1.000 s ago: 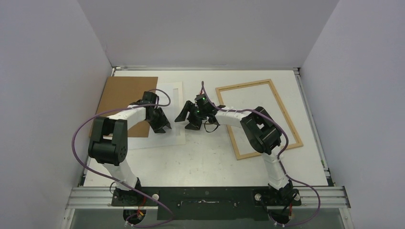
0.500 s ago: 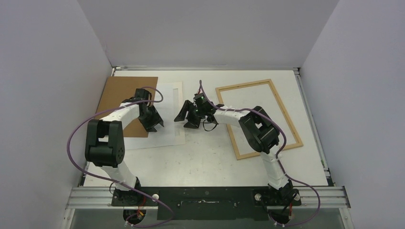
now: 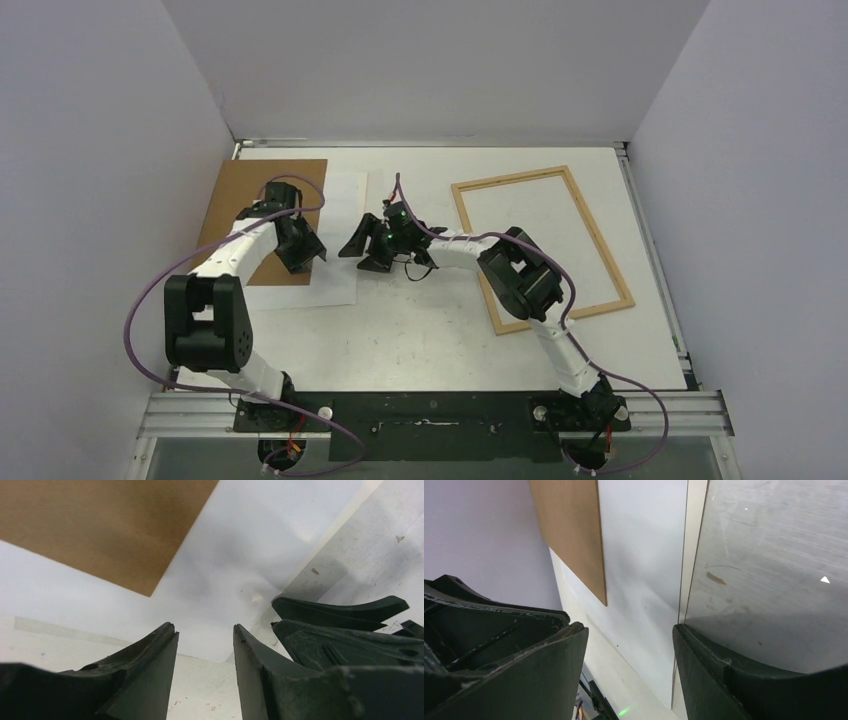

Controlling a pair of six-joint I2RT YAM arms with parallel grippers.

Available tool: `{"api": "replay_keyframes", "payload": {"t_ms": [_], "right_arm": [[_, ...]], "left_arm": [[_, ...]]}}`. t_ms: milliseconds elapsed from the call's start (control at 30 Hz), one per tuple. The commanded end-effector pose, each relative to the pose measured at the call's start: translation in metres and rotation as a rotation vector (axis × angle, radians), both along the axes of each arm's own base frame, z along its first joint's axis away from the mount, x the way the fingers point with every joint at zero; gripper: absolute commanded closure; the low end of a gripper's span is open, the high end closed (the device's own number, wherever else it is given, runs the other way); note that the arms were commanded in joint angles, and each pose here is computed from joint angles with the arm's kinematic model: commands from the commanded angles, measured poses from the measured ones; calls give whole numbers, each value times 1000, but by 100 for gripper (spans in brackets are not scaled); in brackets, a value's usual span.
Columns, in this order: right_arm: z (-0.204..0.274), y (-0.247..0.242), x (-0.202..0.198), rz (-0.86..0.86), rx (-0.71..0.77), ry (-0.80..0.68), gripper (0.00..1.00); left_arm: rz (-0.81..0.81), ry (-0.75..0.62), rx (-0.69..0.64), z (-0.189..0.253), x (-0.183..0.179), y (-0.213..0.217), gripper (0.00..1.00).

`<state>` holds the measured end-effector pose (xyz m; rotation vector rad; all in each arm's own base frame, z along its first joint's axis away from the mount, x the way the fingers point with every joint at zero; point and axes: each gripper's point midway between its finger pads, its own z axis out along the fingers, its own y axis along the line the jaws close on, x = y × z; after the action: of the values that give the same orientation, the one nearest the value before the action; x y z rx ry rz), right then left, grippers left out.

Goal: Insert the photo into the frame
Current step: Adjust the photo frame item at the center of the board.

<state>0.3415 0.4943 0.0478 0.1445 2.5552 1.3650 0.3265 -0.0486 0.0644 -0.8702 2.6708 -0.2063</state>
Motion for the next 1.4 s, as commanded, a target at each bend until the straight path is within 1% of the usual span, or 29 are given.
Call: {"api": "replay_keyframes", "payload": {"t_ms": [0, 100, 233, 300, 367, 433, 500, 600, 667, 800, 867, 933, 1000, 1133, 1233, 1367], "right_arm": [[-37, 14, -11, -15, -6, 41, 35], [-26, 19, -9, -15, 46, 14, 34], [7, 29, 2, -21, 204, -73, 32], [12, 31, 5, -5, 212, -93, 32], [8, 26, 7, 9, 166, -114, 32], [3, 15, 2, 36, 83, -136, 31], [7, 3, -2, 68, 8, -190, 30], [26, -16, -7, 109, -71, -274, 30], [31, -30, -10, 139, -154, -332, 30], [14, -67, -27, 279, -457, -421, 31], [6, -84, -31, 334, -624, -468, 29], [-2, -94, -37, 404, -740, -489, 27], [-5, -93, -40, 447, -784, -506, 22], [-7, -88, -40, 476, -859, -540, 14], [-21, -89, -46, 542, -930, -536, 12], [-45, -105, -58, 625, -1031, -502, 11]], "left_arm": [[61, -52, 67, 25, -6, 25, 56], [60, -70, 61, 31, -9, 28, 56], [34, -91, 28, 33, -9, 22, 55], [34, -101, 23, 35, -10, 22, 55], [33, -106, 23, 36, -9, 22, 54], [14, -113, -7, 38, -8, 16, 54], [0, -118, -25, 39, -6, 12, 54], [-19, -131, -48, 43, -1, 7, 53], [-38, -141, -71, 45, 3, 3, 53], [-59, -143, -103, 45, 7, -4, 52], [-62, -144, -109, 45, 8, -5, 51], [-63, -142, -112, 44, 8, -6, 49], [-62, -135, -114, 44, 8, -6, 45], [-73, -102, -108, 39, 2, -5, 35], [-80, -62, -94, 32, -4, -3, 33], [-81, 1, -68, 23, -13, 2, 32]]}}
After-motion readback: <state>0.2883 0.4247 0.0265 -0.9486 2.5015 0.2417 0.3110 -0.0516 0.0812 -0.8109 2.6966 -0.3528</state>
